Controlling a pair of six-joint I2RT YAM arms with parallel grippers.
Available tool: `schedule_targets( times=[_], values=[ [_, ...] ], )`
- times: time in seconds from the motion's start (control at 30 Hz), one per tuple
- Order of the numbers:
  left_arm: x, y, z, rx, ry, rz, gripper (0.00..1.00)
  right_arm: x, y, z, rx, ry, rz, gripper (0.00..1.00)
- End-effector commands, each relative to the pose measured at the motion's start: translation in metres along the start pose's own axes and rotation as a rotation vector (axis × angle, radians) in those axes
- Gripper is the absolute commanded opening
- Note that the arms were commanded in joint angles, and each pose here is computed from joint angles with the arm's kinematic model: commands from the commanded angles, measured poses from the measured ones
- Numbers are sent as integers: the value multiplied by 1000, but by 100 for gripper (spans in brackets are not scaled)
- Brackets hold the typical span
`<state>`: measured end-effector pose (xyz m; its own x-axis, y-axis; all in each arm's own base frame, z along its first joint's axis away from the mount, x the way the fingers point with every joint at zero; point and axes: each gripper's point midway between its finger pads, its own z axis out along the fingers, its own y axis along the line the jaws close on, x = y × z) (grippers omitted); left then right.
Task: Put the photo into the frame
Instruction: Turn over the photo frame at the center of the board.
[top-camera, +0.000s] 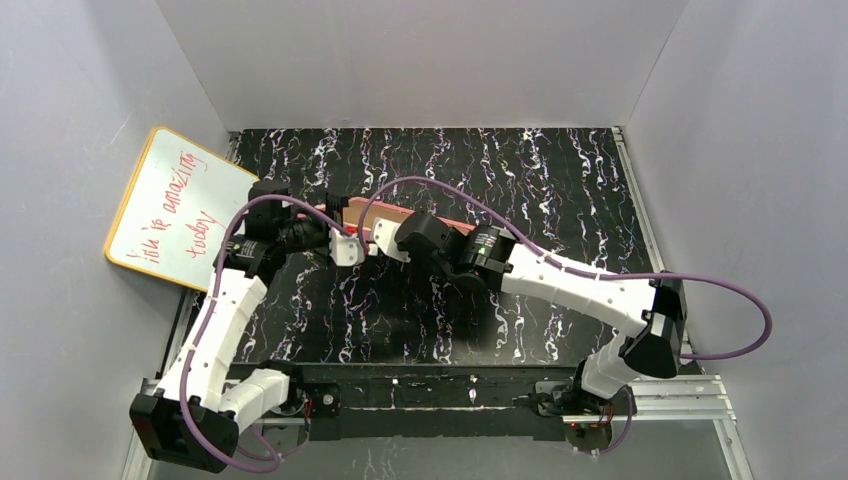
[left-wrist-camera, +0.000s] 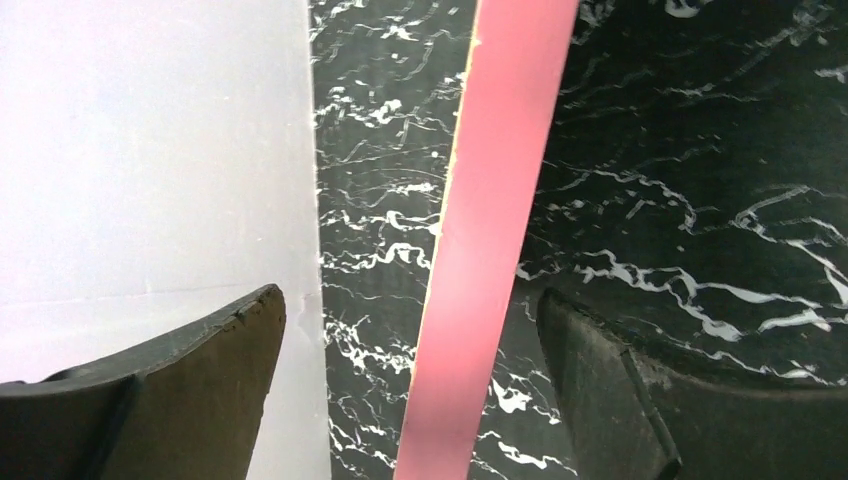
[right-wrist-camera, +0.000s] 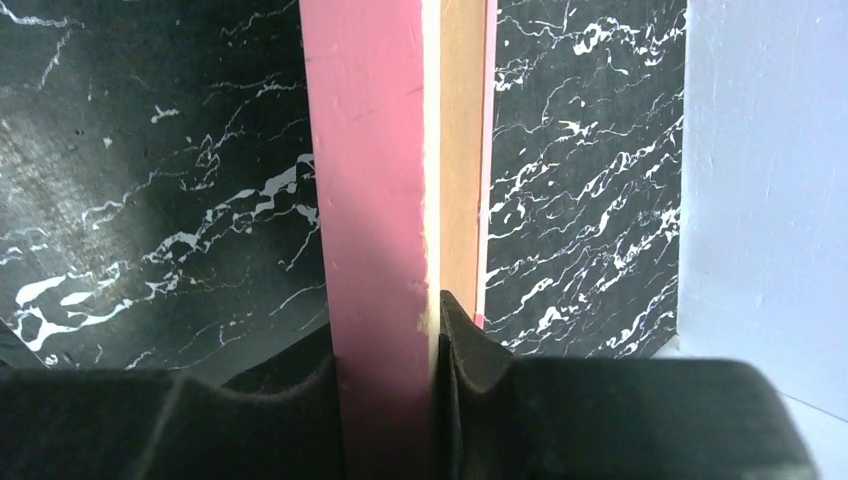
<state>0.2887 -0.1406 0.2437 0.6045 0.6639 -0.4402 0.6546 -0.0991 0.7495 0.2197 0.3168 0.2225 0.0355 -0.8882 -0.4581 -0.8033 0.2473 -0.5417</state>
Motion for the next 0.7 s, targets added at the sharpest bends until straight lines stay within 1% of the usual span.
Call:
schedule_targets(
  times=[0.0, 0.1, 0.2, 0.23, 0.27, 0.3, 0.37, 0.4, 0.47, 0.57, 0.67],
  values=[
    [-20, 57, -18, -216, -41, -131, 98, -49, -39, -30, 98, -168, 168, 14],
    [-20, 101, -32, -376, -37, -264, 98, -75, -56, -51, 110, -257, 260, 13],
    [-26, 151, -60, -554, -80, -396, 98, -95, -66, -66, 79, -309, 344, 13],
    [-29, 167, -70, -605, -105, -480, 98, -100, -68, -68, 58, -317, 390, 13],
    [-30, 180, -78, -628, -110, -535, 98, -104, -74, -70, 43, -321, 447, 13],
    [-27, 189, -82, -633, -86, -581, 98, -105, -78, -68, 14, -318, 515, 13],
    [-17, 194, -84, -619, -18, -712, 98, -101, -93, -60, -73, -323, 667, 13],
    [-12, 197, -86, -619, 14, -760, 98, -98, -98, -57, -93, -329, 727, 13],
    [4, 188, -77, -557, 102, -827, 98, -84, -101, -45, -141, -327, 833, 13],
    [19, 164, -69, -472, 193, -890, 98, -66, -111, -34, -226, -341, 1013, 12],
    [25, 143, -60, -414, 224, -935, 98, -49, -122, -29, -301, -344, 1161, 11]
  ],
)
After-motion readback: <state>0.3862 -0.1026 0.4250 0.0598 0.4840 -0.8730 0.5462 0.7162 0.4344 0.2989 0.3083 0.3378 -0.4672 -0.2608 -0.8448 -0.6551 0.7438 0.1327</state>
